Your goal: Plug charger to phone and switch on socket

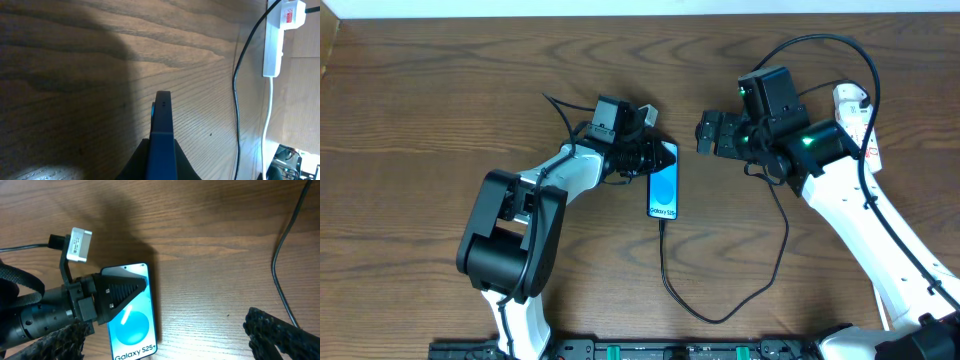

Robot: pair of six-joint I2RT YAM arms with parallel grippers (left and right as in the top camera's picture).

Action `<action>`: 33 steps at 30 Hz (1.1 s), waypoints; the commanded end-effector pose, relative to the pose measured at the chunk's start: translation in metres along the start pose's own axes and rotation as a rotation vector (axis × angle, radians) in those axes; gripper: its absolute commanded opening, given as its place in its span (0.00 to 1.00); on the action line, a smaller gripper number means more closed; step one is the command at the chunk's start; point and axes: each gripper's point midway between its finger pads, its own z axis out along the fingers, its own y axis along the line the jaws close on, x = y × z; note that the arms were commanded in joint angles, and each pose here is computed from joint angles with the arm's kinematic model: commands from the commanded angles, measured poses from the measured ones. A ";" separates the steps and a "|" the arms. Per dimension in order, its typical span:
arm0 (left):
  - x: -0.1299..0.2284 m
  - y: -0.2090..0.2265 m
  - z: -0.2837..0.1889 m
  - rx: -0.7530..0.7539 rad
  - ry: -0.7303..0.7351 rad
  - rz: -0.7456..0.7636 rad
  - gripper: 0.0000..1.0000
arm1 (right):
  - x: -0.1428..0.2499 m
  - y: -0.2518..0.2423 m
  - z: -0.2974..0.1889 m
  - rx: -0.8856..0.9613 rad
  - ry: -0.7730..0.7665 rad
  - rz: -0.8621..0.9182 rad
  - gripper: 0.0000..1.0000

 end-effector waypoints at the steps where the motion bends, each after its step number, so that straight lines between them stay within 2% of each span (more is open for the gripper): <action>1: -0.004 -0.005 0.000 0.014 -0.005 0.026 0.08 | -0.004 0.002 -0.005 0.003 -0.020 -0.018 0.99; 17: -0.025 -0.012 0.006 0.071 -0.078 -0.048 0.07 | -0.001 -0.002 -0.004 0.020 -0.011 -0.018 0.99; 33: -0.016 -0.016 0.010 0.121 -0.030 -0.050 0.07 | -0.001 -0.004 -0.004 0.032 -0.014 -0.018 0.99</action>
